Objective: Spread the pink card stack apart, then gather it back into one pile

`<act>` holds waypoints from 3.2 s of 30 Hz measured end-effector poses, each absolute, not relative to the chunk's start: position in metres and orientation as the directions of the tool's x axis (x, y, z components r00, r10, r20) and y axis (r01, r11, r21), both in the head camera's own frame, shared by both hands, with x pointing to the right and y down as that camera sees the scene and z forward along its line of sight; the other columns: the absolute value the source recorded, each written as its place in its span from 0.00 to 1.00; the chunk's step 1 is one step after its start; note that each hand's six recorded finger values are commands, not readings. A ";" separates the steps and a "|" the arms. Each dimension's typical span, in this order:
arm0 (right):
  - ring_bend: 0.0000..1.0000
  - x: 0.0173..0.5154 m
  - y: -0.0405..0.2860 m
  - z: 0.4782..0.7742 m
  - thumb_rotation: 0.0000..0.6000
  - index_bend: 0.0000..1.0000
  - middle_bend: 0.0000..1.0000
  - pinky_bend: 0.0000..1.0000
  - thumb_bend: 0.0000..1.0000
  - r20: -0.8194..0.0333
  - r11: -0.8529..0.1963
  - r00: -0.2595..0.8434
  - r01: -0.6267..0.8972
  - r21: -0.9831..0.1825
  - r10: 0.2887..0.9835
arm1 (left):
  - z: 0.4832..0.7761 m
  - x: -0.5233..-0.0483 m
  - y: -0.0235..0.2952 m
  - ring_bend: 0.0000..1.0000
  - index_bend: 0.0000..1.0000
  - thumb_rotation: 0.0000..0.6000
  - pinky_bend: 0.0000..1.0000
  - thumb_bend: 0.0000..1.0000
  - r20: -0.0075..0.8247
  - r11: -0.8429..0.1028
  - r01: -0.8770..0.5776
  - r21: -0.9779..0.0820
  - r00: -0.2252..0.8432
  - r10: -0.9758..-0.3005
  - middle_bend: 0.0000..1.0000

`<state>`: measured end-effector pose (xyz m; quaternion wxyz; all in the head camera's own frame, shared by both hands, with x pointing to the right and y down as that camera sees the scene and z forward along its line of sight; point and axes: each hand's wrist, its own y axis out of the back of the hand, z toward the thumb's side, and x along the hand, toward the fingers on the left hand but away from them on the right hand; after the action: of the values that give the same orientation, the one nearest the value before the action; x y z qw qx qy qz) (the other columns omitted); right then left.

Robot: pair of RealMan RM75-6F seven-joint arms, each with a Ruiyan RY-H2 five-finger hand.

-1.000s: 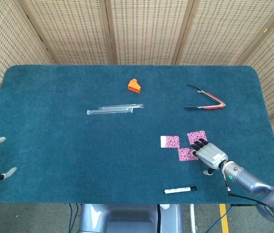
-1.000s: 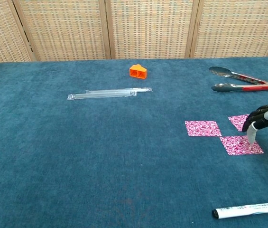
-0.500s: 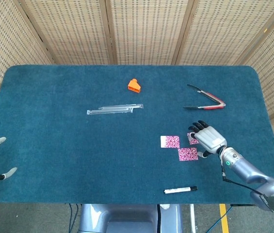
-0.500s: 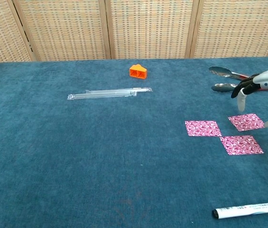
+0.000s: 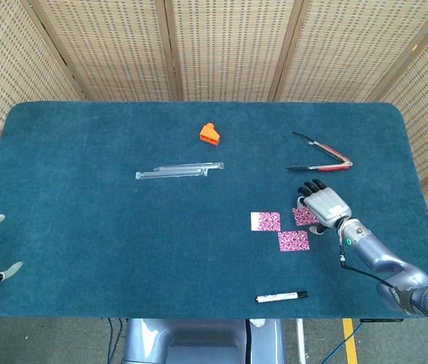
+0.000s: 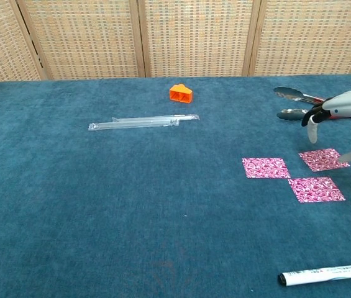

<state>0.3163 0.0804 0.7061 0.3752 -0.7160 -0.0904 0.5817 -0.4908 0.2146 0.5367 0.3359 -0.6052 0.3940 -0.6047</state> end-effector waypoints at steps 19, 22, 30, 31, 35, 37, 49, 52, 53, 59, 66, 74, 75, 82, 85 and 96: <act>0.00 0.334 0.066 0.737 1.00 0.35 0.14 0.00 0.26 -0.765 -0.706 0.211 -0.295 -0.644 0.609 | 0.531 -0.494 0.216 0.00 0.17 0.72 0.00 0.10 0.461 -0.457 -0.068 -0.887 -0.051 -0.886 0.00; 0.00 0.339 0.068 0.739 1.00 0.35 0.14 0.00 0.26 -0.767 -0.708 0.201 -0.296 -0.641 0.610 | 0.530 -0.494 0.216 0.00 0.17 0.72 0.00 0.10 0.460 -0.457 -0.068 -0.887 -0.049 -0.886 0.00; 0.00 0.347 0.072 0.741 1.00 0.35 0.14 0.00 0.26 -0.771 -0.711 0.188 -0.303 -0.635 0.609 | 0.529 -0.491 0.216 0.00 0.17 0.71 0.00 0.10 0.459 -0.456 -0.066 -0.887 -0.043 -0.887 0.00; 0.00 0.347 0.073 0.741 1.00 0.35 0.14 0.00 0.26 -0.772 -0.712 0.187 -0.303 -0.633 0.607 | 0.529 -0.490 0.215 0.00 0.17 0.71 0.00 0.10 0.459 -0.456 -0.065 -0.888 -0.042 -0.887 0.00; 0.00 0.347 0.076 0.742 1.00 0.35 0.14 0.00 0.26 -0.773 -0.713 0.188 -0.302 -0.633 0.606 | 0.529 -0.490 0.216 0.00 0.17 0.72 0.00 0.10 0.459 -0.456 -0.065 -0.888 -0.043 -0.888 0.00; 0.00 0.347 0.077 0.743 1.00 0.35 0.14 0.00 0.26 -0.774 -0.714 0.188 -0.301 -0.632 0.605 | 0.529 -0.490 0.216 0.00 0.17 0.72 0.00 0.10 0.458 -0.455 -0.064 -0.888 -0.045 -0.888 0.00; 0.00 0.348 0.078 0.748 1.00 0.35 0.14 0.00 0.26 -0.771 -0.712 0.182 -0.301 -0.634 0.610 | 0.528 -0.493 0.217 0.00 0.17 0.72 0.00 0.10 0.457 -0.454 -0.066 -0.889 -0.050 -0.888 0.00; 0.00 0.349 0.078 0.749 1.00 0.35 0.14 0.00 0.26 -0.771 -0.713 0.179 -0.300 -0.634 0.611 | 0.528 -0.493 0.217 0.00 0.17 0.71 0.00 0.10 0.457 -0.454 -0.067 -0.889 -0.051 -0.888 0.00; 0.00 0.349 0.079 0.749 1.00 0.35 0.14 0.00 0.26 -0.772 -0.713 0.177 -0.301 -0.633 0.611 | 0.528 -0.493 0.217 0.00 0.17 0.71 0.00 0.10 0.457 -0.454 -0.067 -0.889 -0.051 -0.888 0.00; 0.00 0.350 0.079 0.752 1.00 0.35 0.14 0.00 0.26 -0.773 -0.715 0.172 -0.301 -0.631 0.611 | 0.528 -0.494 0.217 0.00 0.17 0.72 0.00 0.10 0.458 -0.455 -0.066 -0.888 -0.054 -0.887 0.00; 0.00 0.351 0.081 0.754 1.00 0.35 0.14 0.00 0.26 -0.774 -0.716 0.168 -0.301 -0.630 0.611 | 0.529 -0.494 0.217 0.00 0.17 0.72 0.00 0.10 0.460 -0.456 -0.066 -0.887 -0.053 -0.886 0.00; 0.00 0.353 0.081 0.755 1.00 0.37 0.14 0.00 0.26 -0.774 -0.716 0.163 -0.301 -0.630 0.612 | 0.530 -0.493 0.217 0.00 0.17 0.71 0.00 0.10 0.461 -0.458 -0.066 -0.886 -0.052 -0.886 0.00; 0.00 0.353 0.081 0.755 1.00 0.37 0.14 0.00 0.26 -0.774 -0.716 0.162 -0.301 -0.630 0.612 | 0.530 -0.493 0.217 0.00 0.17 0.71 0.00 0.10 0.462 -0.458 -0.066 -0.886 -0.052 -0.886 0.00; 0.00 0.355 0.083 0.757 1.00 0.37 0.14 0.00 0.26 -0.777 -0.720 0.158 -0.300 -0.626 0.610 | 0.531 -0.494 0.217 0.00 0.17 0.71 0.00 0.10 0.462 -0.459 -0.066 -0.886 -0.055 -0.885 0.00; 0.00 0.354 0.083 0.757 1.00 0.37 0.14 0.00 0.26 -0.777 -0.719 0.159 -0.301 -0.626 0.610 | 0.530 -0.495 0.217 0.00 0.17 0.71 0.00 0.10 0.460 -0.457 -0.067 -0.887 -0.056 -0.886 0.00; 0.00 0.357 0.084 0.758 1.00 0.39 0.14 0.00 0.31 -0.778 -0.721 0.154 -0.299 -0.625 0.610 | 0.531 -0.495 0.217 0.00 0.17 0.72 0.00 0.10 0.462 -0.459 -0.067 -0.886 -0.055 -0.885 0.00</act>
<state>0.3566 0.0836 0.7582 0.3550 -0.6715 -0.1155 0.6401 -0.4945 0.2168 0.5315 0.3364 -0.5996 0.3969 -0.6081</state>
